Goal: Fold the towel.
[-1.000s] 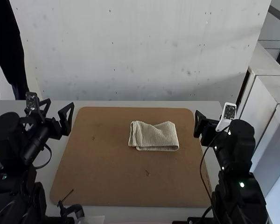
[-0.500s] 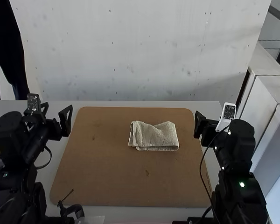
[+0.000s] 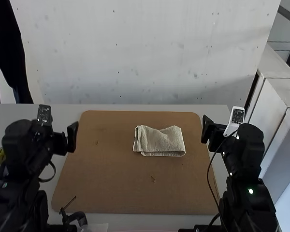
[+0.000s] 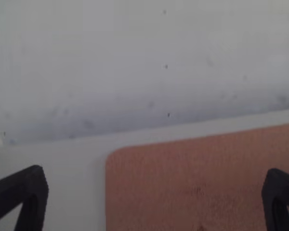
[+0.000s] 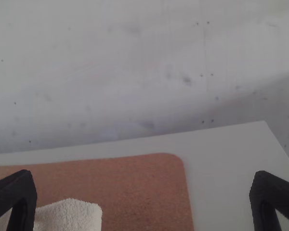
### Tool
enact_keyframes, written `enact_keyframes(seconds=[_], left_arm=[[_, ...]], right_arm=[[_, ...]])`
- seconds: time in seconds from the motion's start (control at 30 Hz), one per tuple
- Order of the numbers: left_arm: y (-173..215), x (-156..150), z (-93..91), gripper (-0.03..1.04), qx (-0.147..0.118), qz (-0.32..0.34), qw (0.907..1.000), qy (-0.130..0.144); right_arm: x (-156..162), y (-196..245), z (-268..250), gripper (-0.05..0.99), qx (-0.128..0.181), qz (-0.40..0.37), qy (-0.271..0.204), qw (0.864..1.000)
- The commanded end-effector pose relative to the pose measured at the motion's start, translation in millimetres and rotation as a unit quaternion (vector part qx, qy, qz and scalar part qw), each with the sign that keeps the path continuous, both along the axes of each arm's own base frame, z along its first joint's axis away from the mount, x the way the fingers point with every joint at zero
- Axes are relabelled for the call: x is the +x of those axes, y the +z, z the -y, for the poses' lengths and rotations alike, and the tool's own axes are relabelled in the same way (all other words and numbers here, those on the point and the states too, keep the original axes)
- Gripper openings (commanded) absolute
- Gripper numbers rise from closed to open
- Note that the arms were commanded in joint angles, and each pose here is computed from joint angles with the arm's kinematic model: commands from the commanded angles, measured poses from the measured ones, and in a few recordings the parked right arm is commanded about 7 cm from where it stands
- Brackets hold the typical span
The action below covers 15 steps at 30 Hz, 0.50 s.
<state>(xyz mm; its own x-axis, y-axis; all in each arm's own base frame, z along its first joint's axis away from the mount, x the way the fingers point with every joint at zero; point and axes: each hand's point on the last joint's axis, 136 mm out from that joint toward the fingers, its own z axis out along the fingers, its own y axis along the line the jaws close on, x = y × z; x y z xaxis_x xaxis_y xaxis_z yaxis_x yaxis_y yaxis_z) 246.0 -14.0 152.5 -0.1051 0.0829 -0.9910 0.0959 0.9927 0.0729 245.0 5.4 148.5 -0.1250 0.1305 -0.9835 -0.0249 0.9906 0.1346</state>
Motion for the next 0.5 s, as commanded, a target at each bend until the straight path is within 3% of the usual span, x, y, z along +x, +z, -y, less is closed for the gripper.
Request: enact_keyframes(seconds=[0.0, 0.47], left_arm=[[-6.5, 0.2, -4.9, 1.00, 0.015, 0.001, 0.9998, 0.014], [-5.7, 0.2, -4.9, 1.00, 0.015, 0.002, 0.9998, 0.014]], right_arm=[[-2.5, -28.9, 3.4, 0.96, -0.019, -0.051, -0.006, 0.999], [-2.5, -27.6, 3.3, 0.96, -0.023, -0.047, -0.006, 0.999]])
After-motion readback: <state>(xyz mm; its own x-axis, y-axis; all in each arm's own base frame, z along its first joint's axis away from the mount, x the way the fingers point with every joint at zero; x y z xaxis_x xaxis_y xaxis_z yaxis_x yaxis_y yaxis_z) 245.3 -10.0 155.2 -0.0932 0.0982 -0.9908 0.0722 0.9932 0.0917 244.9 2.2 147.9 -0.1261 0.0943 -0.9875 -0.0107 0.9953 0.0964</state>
